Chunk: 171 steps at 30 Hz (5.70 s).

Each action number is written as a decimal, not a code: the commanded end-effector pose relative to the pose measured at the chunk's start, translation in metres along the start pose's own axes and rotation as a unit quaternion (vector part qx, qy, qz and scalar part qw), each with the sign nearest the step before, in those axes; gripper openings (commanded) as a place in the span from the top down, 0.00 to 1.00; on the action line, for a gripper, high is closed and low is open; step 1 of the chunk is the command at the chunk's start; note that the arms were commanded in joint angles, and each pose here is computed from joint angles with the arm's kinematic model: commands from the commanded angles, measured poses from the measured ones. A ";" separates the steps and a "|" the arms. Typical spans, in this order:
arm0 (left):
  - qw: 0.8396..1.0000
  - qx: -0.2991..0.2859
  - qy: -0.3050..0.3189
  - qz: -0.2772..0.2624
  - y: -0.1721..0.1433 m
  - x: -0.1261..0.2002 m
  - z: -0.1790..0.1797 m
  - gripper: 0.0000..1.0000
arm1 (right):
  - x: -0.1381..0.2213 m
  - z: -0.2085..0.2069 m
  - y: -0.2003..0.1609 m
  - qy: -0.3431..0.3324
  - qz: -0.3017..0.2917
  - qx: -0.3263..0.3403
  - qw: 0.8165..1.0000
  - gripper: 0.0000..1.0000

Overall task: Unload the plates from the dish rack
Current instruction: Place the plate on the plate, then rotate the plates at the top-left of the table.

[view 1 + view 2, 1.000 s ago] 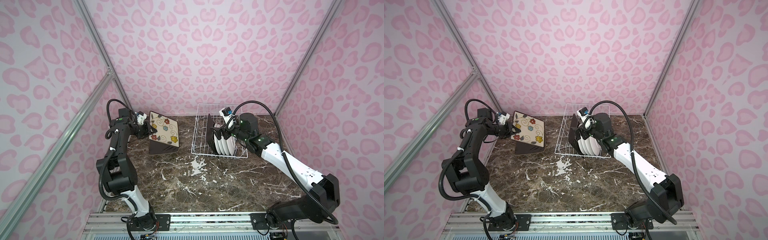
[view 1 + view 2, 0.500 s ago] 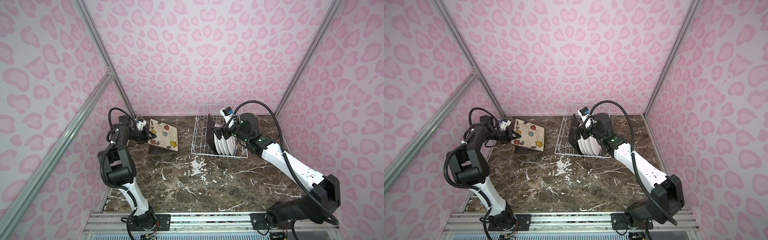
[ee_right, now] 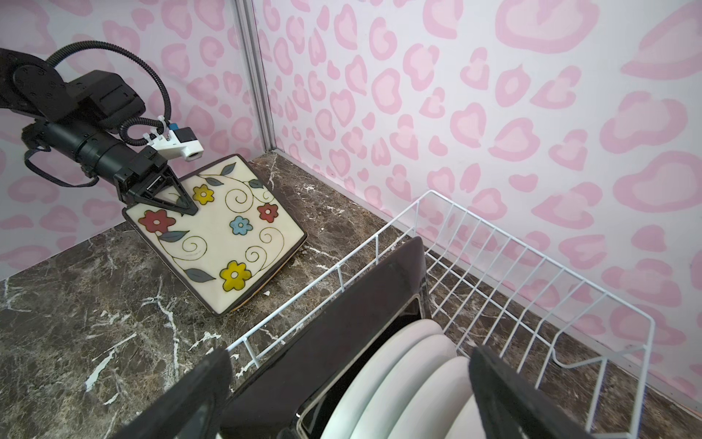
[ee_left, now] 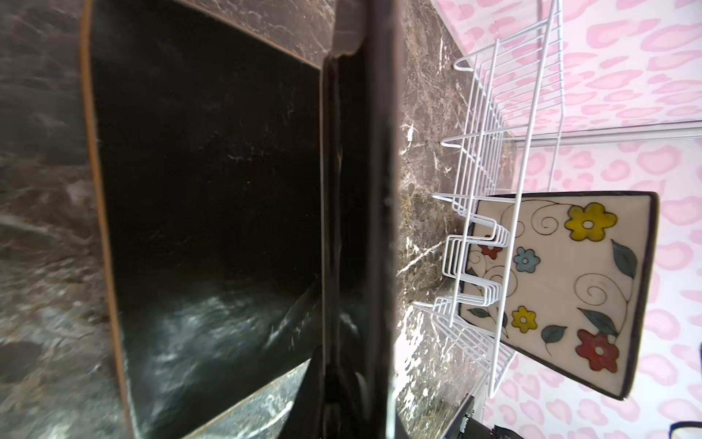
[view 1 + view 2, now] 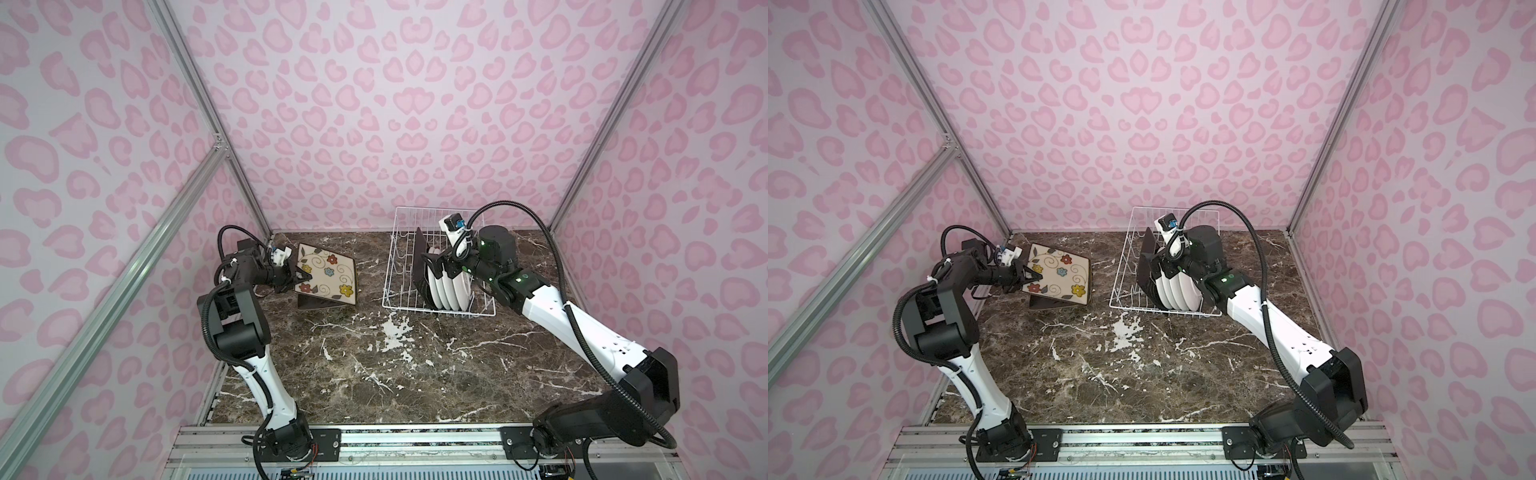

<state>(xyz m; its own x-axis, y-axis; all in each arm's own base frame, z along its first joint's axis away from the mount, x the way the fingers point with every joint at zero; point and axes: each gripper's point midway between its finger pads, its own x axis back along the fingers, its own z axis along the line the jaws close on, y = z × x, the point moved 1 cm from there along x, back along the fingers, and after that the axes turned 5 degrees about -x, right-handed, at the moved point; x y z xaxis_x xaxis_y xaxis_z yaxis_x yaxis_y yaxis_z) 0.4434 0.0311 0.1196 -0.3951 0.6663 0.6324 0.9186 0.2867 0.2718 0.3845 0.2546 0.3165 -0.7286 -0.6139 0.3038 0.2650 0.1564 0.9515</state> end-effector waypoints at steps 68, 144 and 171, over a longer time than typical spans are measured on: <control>0.991 0.117 0.056 0.036 -0.034 -0.009 0.060 0.75 | 0.006 -0.001 -0.011 -0.017 0.009 0.038 0.999 0.01; 0.933 0.176 0.306 -0.069 0.035 -0.017 0.126 0.97 | 0.001 -0.007 -0.010 -0.033 0.018 0.020 0.999 0.01; 0.965 0.128 0.209 -0.092 0.099 -0.053 0.089 0.97 | -0.003 -0.007 -0.011 -0.044 0.025 0.018 0.999 0.01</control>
<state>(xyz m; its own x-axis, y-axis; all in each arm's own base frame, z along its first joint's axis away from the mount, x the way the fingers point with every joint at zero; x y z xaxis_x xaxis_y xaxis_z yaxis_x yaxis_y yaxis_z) 0.5490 0.0923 0.0449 -0.4525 0.2269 0.8624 0.7803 0.5689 0.2598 0.3875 0.2491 0.3039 -0.7634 -0.5396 0.3551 0.2828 0.2152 0.9347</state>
